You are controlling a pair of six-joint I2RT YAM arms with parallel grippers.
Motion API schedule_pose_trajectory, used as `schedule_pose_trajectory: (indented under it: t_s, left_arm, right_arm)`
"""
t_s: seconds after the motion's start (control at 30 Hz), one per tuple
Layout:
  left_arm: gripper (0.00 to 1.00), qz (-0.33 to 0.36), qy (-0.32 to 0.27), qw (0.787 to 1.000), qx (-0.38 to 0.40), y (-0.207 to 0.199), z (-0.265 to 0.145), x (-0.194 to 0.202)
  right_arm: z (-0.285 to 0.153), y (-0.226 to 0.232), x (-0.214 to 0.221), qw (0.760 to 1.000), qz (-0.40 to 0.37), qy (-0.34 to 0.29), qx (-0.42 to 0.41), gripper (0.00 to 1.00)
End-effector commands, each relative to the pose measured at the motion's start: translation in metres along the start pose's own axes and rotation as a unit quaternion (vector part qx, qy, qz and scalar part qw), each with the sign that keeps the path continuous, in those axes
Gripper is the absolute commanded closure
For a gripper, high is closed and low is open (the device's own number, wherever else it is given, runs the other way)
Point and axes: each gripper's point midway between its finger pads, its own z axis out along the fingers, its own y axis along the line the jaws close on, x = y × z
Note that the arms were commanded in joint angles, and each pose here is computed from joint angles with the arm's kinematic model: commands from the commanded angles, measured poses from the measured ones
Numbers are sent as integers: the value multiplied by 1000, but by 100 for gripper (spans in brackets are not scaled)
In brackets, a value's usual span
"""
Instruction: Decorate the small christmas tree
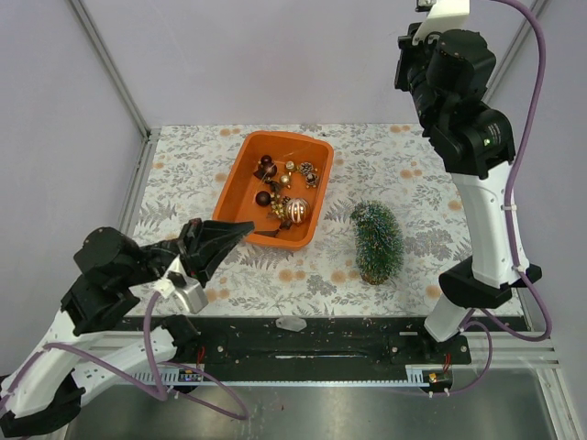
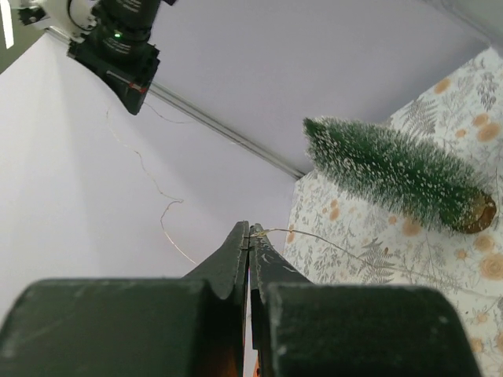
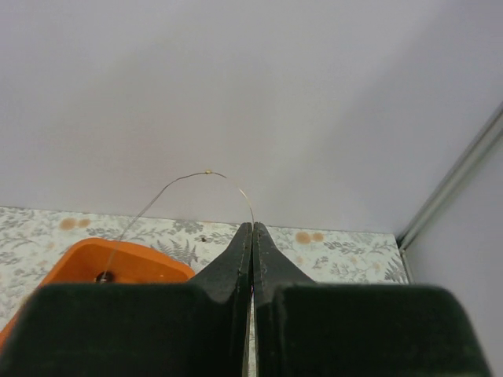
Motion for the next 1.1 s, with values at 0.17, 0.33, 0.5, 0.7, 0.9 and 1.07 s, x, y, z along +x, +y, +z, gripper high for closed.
schedule_pose_trajectory:
  t_s: [0.17,0.33,0.5,0.7,0.9,1.07]
  left_arm:
    - [100,225,-7,973,43,-40,35,61]
    - [100,228,0,974,6,-14,59,69]
    - [100,211,-20,977,-35,20,75,53]
    - [100,215,-30,975,-44,29,83,49]
    - [100,214,3,976,-29,19,94,79]
    - [100,206,44,977,-31,14,107,113]
  right_arm:
    - [7,-37,-9,998,11,-30,51,100]
    - [10,-46,-8,998,15,-30,56,100]
    - [10,-62,-10,996,30,-34,74,100]
    - [14,-71,7,995,33,-18,95,100]
    - [16,-84,24,993,35,-4,115,100]
    - [25,-96,35,992,42,4,118,100]
